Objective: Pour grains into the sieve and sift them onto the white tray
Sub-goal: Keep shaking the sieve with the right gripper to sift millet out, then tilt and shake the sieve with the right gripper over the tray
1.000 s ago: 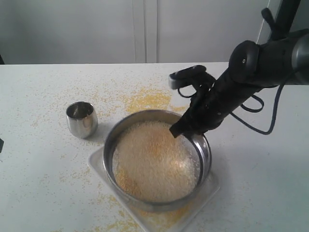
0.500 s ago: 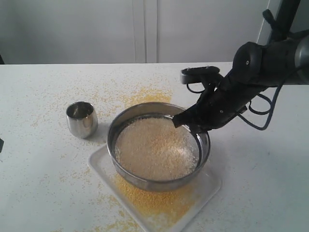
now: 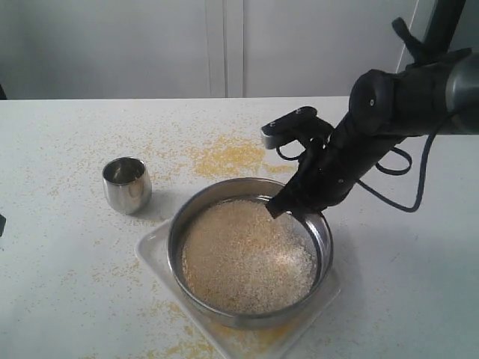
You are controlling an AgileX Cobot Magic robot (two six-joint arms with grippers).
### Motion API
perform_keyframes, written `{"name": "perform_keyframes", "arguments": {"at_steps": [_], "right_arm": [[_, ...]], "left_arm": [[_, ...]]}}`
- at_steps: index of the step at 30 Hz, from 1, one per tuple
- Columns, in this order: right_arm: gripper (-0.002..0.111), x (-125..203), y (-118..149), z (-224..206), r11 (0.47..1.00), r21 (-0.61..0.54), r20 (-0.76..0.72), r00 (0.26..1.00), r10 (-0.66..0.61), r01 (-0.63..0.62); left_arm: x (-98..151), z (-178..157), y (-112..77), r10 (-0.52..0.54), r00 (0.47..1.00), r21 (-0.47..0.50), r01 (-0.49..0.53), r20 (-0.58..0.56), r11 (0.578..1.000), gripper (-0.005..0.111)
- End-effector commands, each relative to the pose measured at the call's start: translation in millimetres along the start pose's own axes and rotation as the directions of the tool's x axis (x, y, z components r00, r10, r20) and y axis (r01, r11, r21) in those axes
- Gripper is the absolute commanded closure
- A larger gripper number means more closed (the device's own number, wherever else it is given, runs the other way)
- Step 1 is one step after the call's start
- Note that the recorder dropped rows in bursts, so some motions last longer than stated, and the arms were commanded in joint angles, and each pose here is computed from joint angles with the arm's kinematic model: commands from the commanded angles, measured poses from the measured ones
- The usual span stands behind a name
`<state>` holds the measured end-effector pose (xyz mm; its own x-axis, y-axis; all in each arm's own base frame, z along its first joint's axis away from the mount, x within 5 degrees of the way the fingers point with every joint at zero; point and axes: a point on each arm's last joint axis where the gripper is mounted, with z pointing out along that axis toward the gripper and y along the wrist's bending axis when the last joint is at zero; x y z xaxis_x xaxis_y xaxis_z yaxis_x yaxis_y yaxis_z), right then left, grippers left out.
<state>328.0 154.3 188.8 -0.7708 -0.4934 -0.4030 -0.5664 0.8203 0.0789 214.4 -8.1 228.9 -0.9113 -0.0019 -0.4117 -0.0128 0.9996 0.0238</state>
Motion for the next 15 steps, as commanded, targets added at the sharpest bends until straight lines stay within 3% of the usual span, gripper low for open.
{"name": "perform_keyframes", "arguments": {"at_steps": [1,3,4,6,8,9,12,14,15], "right_arm": [[0.108,-8.7,2.3,-6.0,0.988,-0.025,0.073,0.986,0.151,-0.149],[0.108,-5.0,10.7,-5.6,0.995,-0.038,0.030,0.995,-0.093,0.095],[0.108,-3.7,9.8,-5.5,0.987,-0.029,0.016,0.988,-0.155,0.155],[0.108,-5.7,-3.8,-7.0,1.000,0.013,0.050,0.999,0.011,-0.012],[0.108,-8.4,-8.3,-8.0,0.959,-0.011,0.089,0.955,0.283,-0.283],[0.108,-8.7,-3.9,-7.6,0.966,-0.032,0.081,0.963,0.258,-0.256],[0.108,-4.5,10.2,-7.1,0.993,-0.061,0.029,0.995,-0.100,0.102],[0.108,-5.1,2.6,-6.9,0.998,-0.025,0.038,0.997,-0.064,0.065],[0.108,-6.8,-4.4,-6.8,0.996,-0.011,0.062,0.994,0.089,-0.089]], "left_arm": [[3.5,-0.6,0.5,-0.002,1.000,0.001,0.002,-0.009,1.000,0.106],[3.5,-0.6,0.5,-0.002,1.000,0.001,0.002,-0.009,1.000,0.106],[3.5,-0.6,0.5,-0.002,1.000,0.001,0.002,-0.009,1.000,0.106],[3.5,-0.6,0.5,-0.002,1.000,0.001,0.002,-0.009,1.000,0.106],[3.5,-0.6,0.5,-0.002,1.000,0.001,0.002,-0.009,1.000,0.106],[3.5,-0.6,0.5,-0.002,1.000,0.001,0.002,-0.009,1.000,0.106],[3.5,-0.6,0.5,-0.002,1.000,0.001,0.002,-0.009,1.000,0.106],[3.5,-0.6,0.5,-0.002,1.000,0.001,0.002,-0.009,1.000,0.106],[3.5,-0.6,0.5,-0.002,1.000,0.001,0.002,-0.009,1.000,0.106]]}}
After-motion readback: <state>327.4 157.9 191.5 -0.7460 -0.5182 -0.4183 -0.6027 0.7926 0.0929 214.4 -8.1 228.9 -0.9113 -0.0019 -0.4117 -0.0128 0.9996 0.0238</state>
